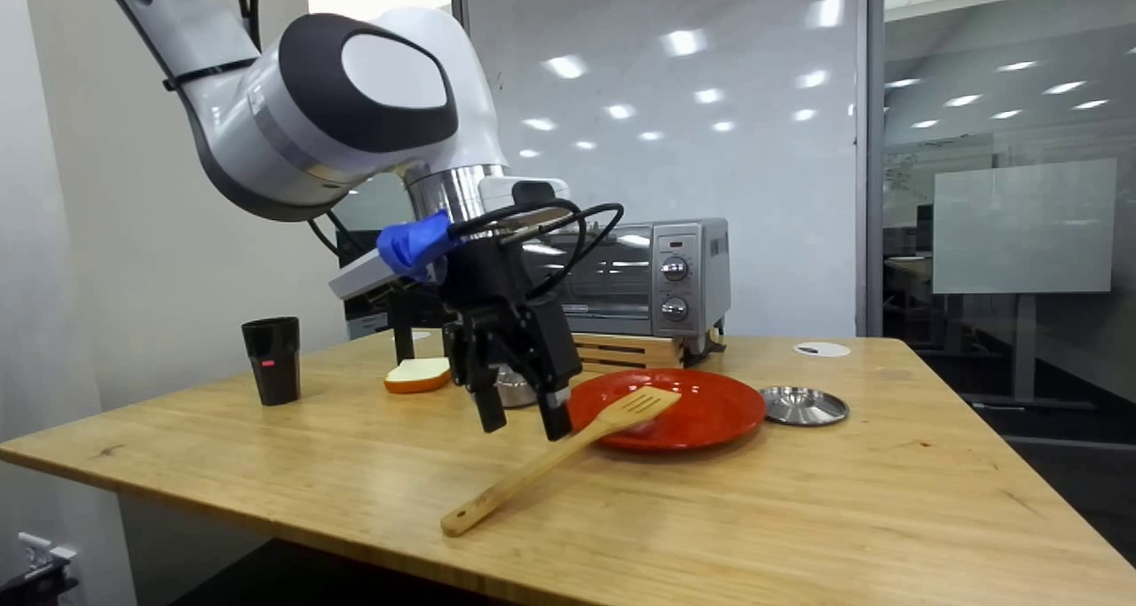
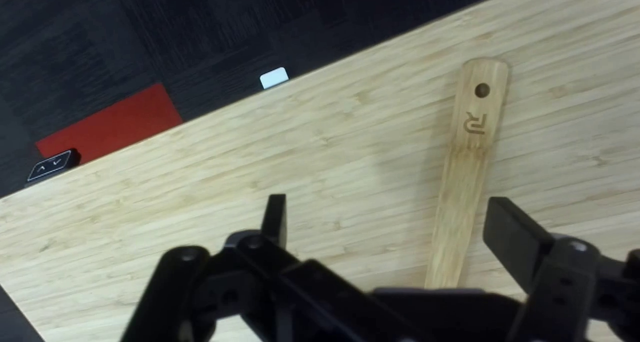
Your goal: Use the spatula from the red plate to pick up the slice of bread and place it on the red plate
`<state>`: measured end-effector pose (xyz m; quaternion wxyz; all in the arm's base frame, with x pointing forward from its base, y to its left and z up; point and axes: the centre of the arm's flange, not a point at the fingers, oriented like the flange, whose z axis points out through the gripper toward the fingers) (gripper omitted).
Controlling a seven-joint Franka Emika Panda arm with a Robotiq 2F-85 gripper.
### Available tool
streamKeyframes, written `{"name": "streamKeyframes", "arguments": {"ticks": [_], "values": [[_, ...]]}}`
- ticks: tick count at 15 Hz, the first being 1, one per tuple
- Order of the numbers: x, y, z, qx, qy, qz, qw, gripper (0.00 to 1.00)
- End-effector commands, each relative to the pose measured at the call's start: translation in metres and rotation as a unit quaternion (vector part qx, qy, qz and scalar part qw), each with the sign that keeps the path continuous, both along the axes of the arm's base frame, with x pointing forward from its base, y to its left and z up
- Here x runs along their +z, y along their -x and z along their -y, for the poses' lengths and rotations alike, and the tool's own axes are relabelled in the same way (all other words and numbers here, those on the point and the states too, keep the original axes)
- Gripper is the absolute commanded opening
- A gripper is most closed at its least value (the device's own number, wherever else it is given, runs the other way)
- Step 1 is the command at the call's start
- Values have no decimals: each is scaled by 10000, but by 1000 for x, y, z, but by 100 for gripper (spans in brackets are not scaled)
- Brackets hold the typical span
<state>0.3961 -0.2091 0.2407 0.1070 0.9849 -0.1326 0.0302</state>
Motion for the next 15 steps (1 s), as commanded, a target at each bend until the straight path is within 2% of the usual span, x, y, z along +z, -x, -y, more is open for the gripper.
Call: {"name": "streamKeyframes", "arguments": {"ticks": [1, 4, 5, 15], "values": [[-10, -3, 2, -120, -97, 176, 9997, 100], [-11, -3, 0, -235, -270, 9, 9994, 100], [-7, -1, 0, -232, -182, 93, 9995, 100], [-6, -2, 0, -237, -191, 98, 9995, 100]]}}
